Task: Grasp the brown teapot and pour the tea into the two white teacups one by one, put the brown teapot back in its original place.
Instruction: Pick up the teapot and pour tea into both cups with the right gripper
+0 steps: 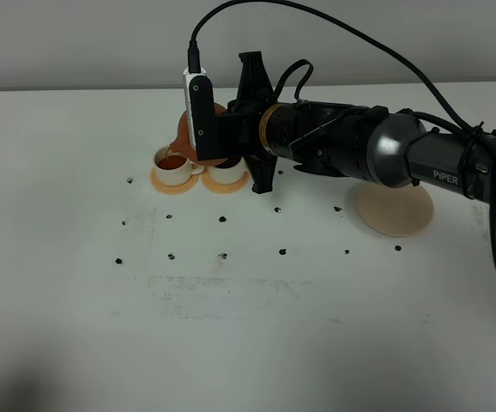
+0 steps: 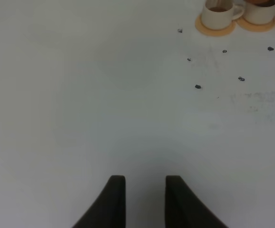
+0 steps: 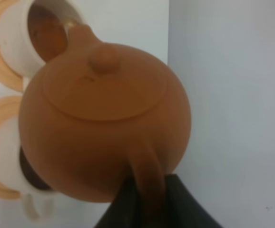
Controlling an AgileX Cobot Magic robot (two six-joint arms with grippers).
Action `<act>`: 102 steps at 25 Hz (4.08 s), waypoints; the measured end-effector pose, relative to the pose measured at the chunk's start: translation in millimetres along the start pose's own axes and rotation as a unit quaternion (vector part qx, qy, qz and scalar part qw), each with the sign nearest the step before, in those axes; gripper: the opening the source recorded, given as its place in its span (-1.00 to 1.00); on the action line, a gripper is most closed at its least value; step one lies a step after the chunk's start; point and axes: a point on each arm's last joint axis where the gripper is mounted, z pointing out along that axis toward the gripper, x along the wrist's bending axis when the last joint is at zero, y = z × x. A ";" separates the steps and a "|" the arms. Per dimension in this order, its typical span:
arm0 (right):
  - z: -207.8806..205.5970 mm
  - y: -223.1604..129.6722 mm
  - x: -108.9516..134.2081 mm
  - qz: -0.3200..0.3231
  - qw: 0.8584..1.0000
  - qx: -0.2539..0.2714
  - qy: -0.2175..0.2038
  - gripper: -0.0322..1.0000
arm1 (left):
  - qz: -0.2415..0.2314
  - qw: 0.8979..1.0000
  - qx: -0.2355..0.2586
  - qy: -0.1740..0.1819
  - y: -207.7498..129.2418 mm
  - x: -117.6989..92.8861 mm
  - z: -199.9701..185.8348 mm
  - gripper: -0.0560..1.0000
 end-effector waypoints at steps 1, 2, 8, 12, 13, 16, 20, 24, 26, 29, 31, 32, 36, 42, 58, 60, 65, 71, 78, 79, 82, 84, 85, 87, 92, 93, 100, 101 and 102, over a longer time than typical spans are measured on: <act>0.0 0.0 0.0 -0.001 1.000 0.000 0.000 -0.77 | 0.000 1.000 0.000 0.000 0.0 0.0 0.0 -0.48; 0.0 0.0 0.0 -0.003 1.000 0.000 0.000 -0.77 | 0.000 1.000 0.000 0.000 0.0 0.0 0.0 -0.48; 0.0 1.4 -0.5 -0.012 1.000 -0.008 -0.003 -0.77 | 0.000 1.000 0.000 0.000 0.0 0.0 0.0 -0.48; 0.0 2.9 -0.8 -0.013 1.000 -0.016 -0.004 -0.77 | 0.000 1.000 0.000 0.000 0.0 0.0 0.0 -0.48; -0.1 3.1 -0.8 -0.017 1.000 -0.017 -0.005 -0.77 | 0.000 1.000 0.000 0.000 0.0 0.0 0.0 -0.48; -0.1 3.7 -0.9 -0.026 0.999 -0.021 -0.006 -0.77 | 0.000 1.000 0.000 0.000 0.0 0.0 0.0 -0.48; -0.1 3.9 -0.9 -0.035 0.999 -0.021 -0.006 -0.77 | 0.000 1.000 0.000 0.000 0.0 0.0 0.0 -0.48; -0.1 4.0 -1.0 -0.037 0.999 -0.022 -0.006 -0.77 | 0.000 1.000 0.000 0.000 0.0 0.0 0.0 -0.48; -0.1 3.7 -1.1 -0.039 0.999 -0.022 -0.006 -0.77 | 0.000 1.000 0.000 0.000 0.0 0.0 0.0 -0.48; 0.0 3.6 -1.3 -0.039 0.999 -0.024 -0.007 -0.77 | 0.000 1.000 0.000 0.000 0.0 0.0 0.0 -0.48; 0.0 3.6 -1.3 -0.039 0.999 -0.024 -0.007 -0.77 | 0.000 1.000 0.000 0.000 0.0 0.0 0.0 -0.48; 0.0 3.6 -1.3 -0.039 0.999 -0.024 -0.007 -0.77 | 0.000 1.000 0.000 0.000 0.0 0.0 0.0 -0.48; 0.0 3.1 -1.4 -0.048 0.999 -0.023 -0.007 -0.77 | 0.000 1.000 0.000 0.000 0.0 0.0 0.0 -0.48; 0.0 2.7 -1.5 -0.060 0.998 -0.023 -0.008 -0.77 | 0.000 1.000 0.000 0.000 0.0 0.0 0.0 -0.48; 0.0 -2.5 -7.7 -0.057 0.998 -0.018 -0.015 -0.77 | 0.000 1.000 0.000 0.000 0.0 0.0 0.0 -0.48; 0.0 -3.0 -7.9 -0.059 0.998 -0.018 -0.015 -0.77 | 0.000 1.000 0.000 0.000 0.0 0.0 0.0 -0.48; 0.0 -3.0 -7.9 -0.067 0.997 -0.018 -0.016 -0.77 | 0.000 1.000 0.000 0.000 0.0 0.0 0.0 -0.48; 2.1 -3.5 -5.6 -0.074 0.997 -0.017 -0.013 -0.77 | 0.000 1.000 0.000 0.000 0.0 0.0 0.0 -0.48; 3.1 -3.7 -4.4 -0.074 0.997 -0.017 -0.011 -0.77 | 0.000 1.000 0.000 0.000 0.0 0.0 0.0 -0.48; 3.1 -3.7 -4.4 -0.074 0.997 -0.017 -0.011 -0.77 | 0.000 1.000 0.000 0.000 0.0 0.0 0.0 -0.48; 3.1 -3.8 -4.4 -0.084 0.996 -0.016 -0.012 -0.77 | 0.000 1.000 0.000 0.000 0.0 0.0 0.0 -0.48; 3.1 -3.8 -4.5 -0.093 0.995 -0.016 -0.013 -0.77 | 0.000 1.000 0.000 0.000 0.0 0.0 0.0 -0.48; 3.1 -3.9 -4.5 -0.097 0.995 -0.016 -0.013 -0.77 | 0.000 1.000 0.000 0.000 0.0 0.0 0.0 -0.48; 3.1 -4.1 -4.6 -0.102 0.995 -0.014 -0.013 -0.77 | 0.000 1.000 0.000 0.000 0.0 0.0 0.0 -0.48; 3.1 -4.2 -4.6 -0.112 0.994 -0.014 -0.013 -0.77 | 0.000 1.000 0.000 0.000 0.0 0.0 0.0 -0.48; 3.1 -4.3 -4.7 -0.115 0.993 -0.013 -0.013 -0.77 | 0.000 1.000 0.000 0.000 0.0 0.0 0.0 -0.48; 3.1 -4.4 -4.8 -0.127 0.992 -0.013 -0.014 -0.77 | 0.000 1.000 0.000 0.000 0.0 0.0 0.0 -0.48; 3.1 -4.4 -4.8 -0.129 0.992 -0.013 -0.014 -0.77 | 0.000 1.000 0.000 0.000 0.0 0.0 0.0 -0.48; 3.1 -4.4 -4.8 -0.130 0.991 -0.013 -0.014 -0.77 | 0.000 1.000 0.000 0.000 0.0 0.0 0.0 -0.48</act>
